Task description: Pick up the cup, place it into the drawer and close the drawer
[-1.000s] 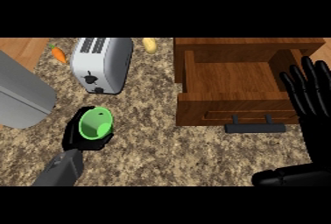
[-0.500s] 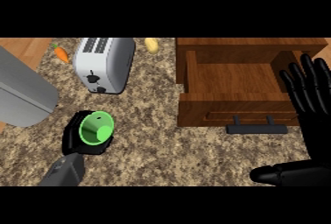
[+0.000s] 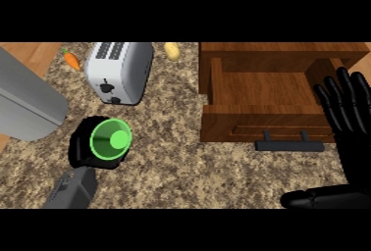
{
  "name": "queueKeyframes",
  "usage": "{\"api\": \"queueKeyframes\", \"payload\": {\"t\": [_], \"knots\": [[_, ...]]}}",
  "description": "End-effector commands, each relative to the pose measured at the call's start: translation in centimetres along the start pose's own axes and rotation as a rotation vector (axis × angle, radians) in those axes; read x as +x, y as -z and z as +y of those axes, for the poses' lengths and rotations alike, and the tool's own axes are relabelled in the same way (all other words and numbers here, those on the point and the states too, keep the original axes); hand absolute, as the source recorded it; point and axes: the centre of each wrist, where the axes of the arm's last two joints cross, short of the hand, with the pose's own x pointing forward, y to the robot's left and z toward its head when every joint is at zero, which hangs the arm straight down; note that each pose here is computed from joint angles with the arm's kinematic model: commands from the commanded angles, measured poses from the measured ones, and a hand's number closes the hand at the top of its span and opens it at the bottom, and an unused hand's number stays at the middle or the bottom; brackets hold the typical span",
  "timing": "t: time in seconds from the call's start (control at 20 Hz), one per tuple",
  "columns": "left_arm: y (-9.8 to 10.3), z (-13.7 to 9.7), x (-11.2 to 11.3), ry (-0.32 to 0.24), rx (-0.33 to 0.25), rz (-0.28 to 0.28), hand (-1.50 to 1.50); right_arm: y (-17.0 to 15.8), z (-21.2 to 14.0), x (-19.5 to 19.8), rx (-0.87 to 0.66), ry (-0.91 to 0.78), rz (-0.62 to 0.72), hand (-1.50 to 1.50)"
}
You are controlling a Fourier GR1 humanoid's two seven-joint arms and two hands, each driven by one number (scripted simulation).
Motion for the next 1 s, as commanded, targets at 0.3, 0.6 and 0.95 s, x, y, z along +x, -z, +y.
{"api": "queueKeyframes", "payload": {"t": [0.3,0.6,0.95], "knots": [[5.6,-6.9,6.4,-0.092,-0.211,-0.044,1.5,0.6,-0.7,0.8,-0.001,0.002,0.013,-1.5],[8.5,-12.2,11.3,-0.114,-0.217,-0.085,1.5,-0.8,0.1,1.4,0.011,-0.008,0.014,-1.5],[13.7,-15.7,13.6,-0.074,-0.229,-0.096,1.5,-1.0,-2.3,-1.4,0.001,-0.017,0.002,-1.5]]}}
